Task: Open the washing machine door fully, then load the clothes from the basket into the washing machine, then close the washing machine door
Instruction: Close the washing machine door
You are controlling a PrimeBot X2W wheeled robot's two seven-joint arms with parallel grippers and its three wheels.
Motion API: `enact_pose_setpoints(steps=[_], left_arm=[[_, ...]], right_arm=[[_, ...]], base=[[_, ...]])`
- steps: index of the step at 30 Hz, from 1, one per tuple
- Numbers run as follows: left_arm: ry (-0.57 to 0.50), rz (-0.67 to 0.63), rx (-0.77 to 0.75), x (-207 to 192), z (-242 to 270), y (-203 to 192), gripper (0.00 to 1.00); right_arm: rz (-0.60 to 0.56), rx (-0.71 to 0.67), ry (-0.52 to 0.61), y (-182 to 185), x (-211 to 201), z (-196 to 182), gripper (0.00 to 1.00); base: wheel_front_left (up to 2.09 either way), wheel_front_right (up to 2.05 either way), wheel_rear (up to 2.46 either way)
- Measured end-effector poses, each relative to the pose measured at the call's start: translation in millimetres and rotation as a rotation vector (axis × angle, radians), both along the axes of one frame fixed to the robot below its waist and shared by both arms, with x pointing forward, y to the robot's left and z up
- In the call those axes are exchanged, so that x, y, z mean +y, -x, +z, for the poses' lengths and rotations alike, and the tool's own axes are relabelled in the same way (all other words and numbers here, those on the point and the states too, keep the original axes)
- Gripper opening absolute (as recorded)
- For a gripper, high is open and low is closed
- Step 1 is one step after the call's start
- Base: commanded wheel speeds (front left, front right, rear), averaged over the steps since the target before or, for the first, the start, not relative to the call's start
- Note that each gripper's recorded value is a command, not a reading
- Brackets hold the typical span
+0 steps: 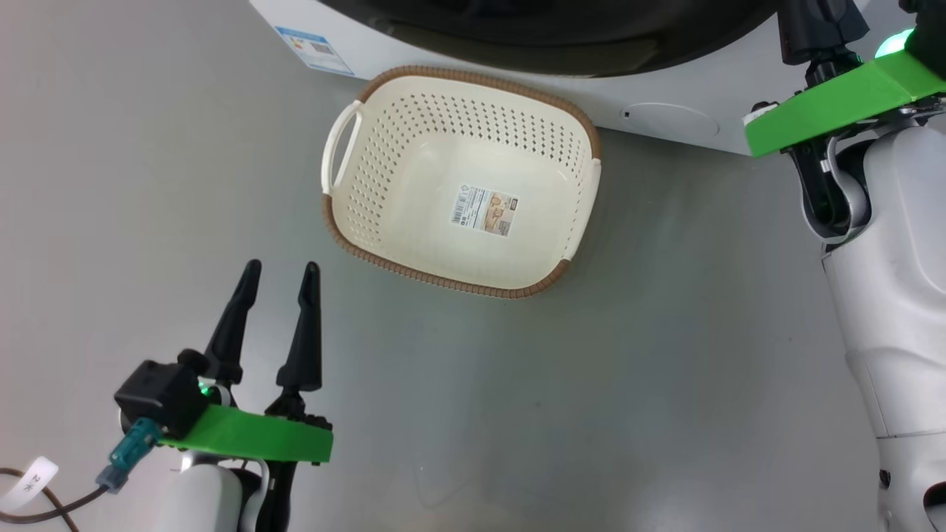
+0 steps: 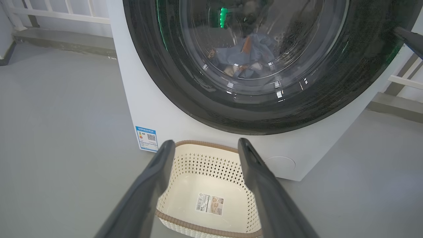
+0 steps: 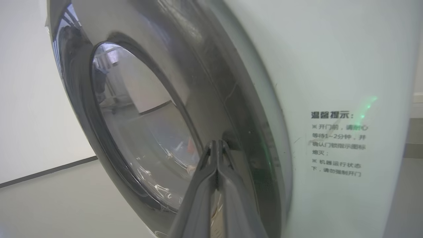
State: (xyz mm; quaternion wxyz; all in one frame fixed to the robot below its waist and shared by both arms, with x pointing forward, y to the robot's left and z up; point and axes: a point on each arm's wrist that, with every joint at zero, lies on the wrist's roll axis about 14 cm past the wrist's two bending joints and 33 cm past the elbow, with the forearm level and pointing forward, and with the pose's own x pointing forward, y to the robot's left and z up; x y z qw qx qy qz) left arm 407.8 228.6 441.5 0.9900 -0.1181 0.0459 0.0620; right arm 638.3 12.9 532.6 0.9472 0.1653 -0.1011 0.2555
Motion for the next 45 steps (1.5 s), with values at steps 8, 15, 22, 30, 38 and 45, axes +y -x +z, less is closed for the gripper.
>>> enact_pose_setpoints(steps=[8,15,22,30,38,45], left_arm=[[0.009,-0.012,-0.020,-4,5,-4,1.00],[0.004,-0.041,-0.022,-7,7,-3,1.00],[-0.003,-0.093,-0.008,-16,4,2,1.00],[0.002,-0.148,-0.025,-30,10,1,1.00],[0.004,-0.180,-0.017,-38,8,14,1.00],[0.004,-0.208,-0.028,-46,12,14,1.00]], right_arm=[[-0.003,0.031,0.023,21,-15,-10,0.84],[-0.020,0.087,0.064,52,-34,-28,1.00],[-0.079,0.169,0.127,93,-74,-53,1.00],[-0.166,0.235,0.170,131,-122,-68,1.00],[-0.248,0.260,0.166,168,-157,-67,1.00],[-0.313,0.274,0.163,194,-183,-67,1.00]], base=[[0.00,0.00,0.00],[0.00,0.00,0.00],[0.00,0.00,0.00],[0.00,0.00,0.00],[0.00,0.00,0.00],[0.00,0.00,0.00]])
